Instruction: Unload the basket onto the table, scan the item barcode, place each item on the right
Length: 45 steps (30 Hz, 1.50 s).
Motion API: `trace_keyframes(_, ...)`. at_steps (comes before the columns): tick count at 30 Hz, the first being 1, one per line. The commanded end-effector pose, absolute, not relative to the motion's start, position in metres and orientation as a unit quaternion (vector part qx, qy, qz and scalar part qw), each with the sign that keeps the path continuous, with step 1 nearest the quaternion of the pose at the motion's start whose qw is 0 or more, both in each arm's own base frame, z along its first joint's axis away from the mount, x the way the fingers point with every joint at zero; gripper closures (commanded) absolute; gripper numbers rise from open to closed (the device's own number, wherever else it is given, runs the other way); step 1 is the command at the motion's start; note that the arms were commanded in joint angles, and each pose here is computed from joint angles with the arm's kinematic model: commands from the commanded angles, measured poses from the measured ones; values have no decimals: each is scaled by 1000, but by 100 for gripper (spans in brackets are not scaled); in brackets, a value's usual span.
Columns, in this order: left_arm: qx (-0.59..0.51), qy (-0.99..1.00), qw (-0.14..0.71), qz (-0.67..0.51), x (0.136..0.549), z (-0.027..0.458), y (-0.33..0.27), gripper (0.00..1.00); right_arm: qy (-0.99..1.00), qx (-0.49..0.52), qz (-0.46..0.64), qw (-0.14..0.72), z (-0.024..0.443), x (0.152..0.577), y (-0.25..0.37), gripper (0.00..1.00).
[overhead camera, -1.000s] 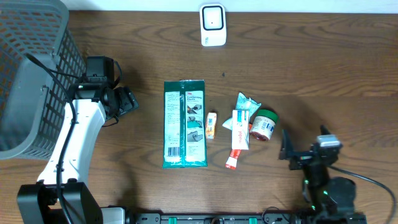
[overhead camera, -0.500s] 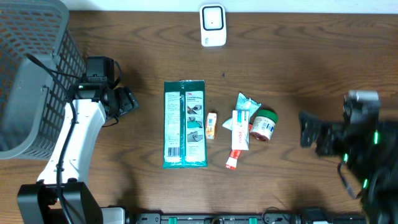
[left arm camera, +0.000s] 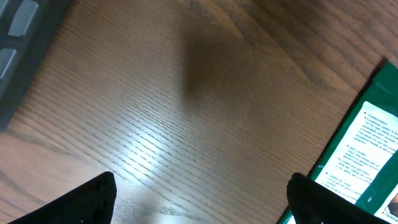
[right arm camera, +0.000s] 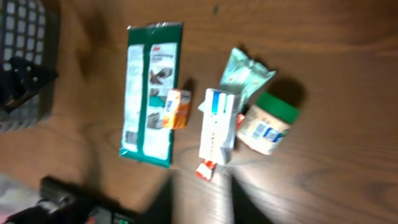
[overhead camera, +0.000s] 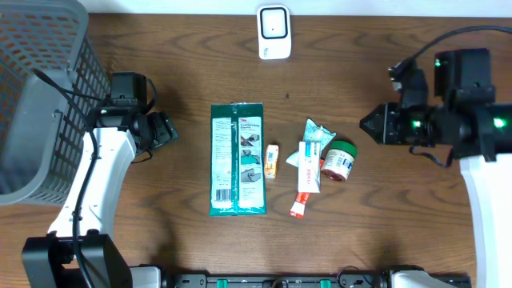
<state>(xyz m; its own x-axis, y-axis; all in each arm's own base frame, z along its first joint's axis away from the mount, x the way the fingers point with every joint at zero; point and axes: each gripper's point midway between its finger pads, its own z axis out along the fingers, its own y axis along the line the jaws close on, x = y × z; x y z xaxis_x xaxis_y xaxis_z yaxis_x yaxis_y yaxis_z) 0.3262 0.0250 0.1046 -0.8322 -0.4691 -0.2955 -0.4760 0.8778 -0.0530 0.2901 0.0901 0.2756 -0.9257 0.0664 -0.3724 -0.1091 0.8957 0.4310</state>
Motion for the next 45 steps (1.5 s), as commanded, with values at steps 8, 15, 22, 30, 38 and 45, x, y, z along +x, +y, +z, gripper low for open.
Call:
trace_keyframes(8,-247,956,157,19,327,107,29,11,963,-1,257,77,185,267,104,49)
trace_keyframes(15,-247,956,157,19,327,107,29,11,965,37,252,65,124,266,105,44)
trace_keyframes(22,-247,956,157,19,327,107,29,11,980,17,176,89,105,268,125,44)
trace_keyframes(30,-247,956,157,19,327,107,29,11,986,-37,80,140,124,269,177,50)
trace_keyframes(38,-247,956,157,19,327,107,29,11,981,-79,-116,134,124,274,217,45)
trace_keyframes(45,-247,956,157,19,327,107,29,11,968,-93,-221,69,74,255,211,37)
